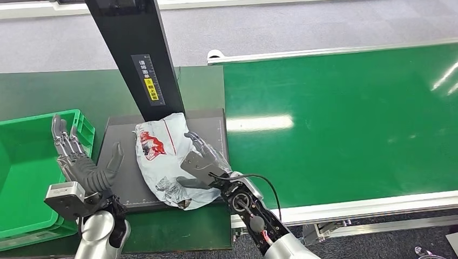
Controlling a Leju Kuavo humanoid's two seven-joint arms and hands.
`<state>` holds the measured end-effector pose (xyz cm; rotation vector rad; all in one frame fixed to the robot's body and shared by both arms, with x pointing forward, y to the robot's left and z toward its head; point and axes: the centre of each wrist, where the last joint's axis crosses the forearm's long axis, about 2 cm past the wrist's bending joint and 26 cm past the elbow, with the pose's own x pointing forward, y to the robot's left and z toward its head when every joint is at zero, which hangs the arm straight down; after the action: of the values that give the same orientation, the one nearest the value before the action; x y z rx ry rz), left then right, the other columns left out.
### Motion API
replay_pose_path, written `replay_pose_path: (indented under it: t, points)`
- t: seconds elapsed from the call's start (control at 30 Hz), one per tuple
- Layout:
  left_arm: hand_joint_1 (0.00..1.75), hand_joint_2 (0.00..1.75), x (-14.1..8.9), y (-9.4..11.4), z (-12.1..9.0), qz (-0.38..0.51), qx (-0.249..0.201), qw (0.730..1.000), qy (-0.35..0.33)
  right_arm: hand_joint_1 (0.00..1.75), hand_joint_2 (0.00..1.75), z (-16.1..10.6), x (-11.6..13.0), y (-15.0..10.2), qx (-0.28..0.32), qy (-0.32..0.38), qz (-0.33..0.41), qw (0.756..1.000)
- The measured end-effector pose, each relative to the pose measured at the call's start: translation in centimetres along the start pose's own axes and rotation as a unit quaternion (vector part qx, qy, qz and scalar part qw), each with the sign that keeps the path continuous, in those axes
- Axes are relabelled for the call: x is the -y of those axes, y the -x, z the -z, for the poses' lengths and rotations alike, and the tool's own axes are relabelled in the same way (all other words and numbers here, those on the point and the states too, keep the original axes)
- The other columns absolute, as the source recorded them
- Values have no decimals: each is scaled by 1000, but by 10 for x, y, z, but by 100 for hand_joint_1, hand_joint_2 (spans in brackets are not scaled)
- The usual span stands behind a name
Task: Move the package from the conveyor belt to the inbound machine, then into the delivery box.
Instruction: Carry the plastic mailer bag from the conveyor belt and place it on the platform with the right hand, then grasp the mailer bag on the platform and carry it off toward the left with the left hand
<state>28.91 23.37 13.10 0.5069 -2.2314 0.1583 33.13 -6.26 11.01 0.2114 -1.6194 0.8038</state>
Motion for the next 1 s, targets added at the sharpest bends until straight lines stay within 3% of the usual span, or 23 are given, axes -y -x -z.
replay_pose_path:
  t: [0.17,0.3,0.5,0.6,0.8,1.0]
  points:
    - [0,175,3,1,0,1,-17,999,35,0,175,0,9,-8,56,29,54,997]
    - [0,175,11,5,-7,65,-39,988,134,0,175,-10,27,-22,125,105,99,982]
    - [0,175,20,13,-20,131,-60,966,217,0,175,-35,58,-43,193,192,94,958]
    - [0,175,26,18,-29,198,-75,936,280,0,175,-52,71,-51,230,252,80,937]
    - [0,175,35,35,-53,290,-127,853,414,0,175,-88,98,-65,272,328,58,903]
    - [0,175,42,46,-52,340,-155,804,462,0,175,-103,107,-67,284,351,50,891]
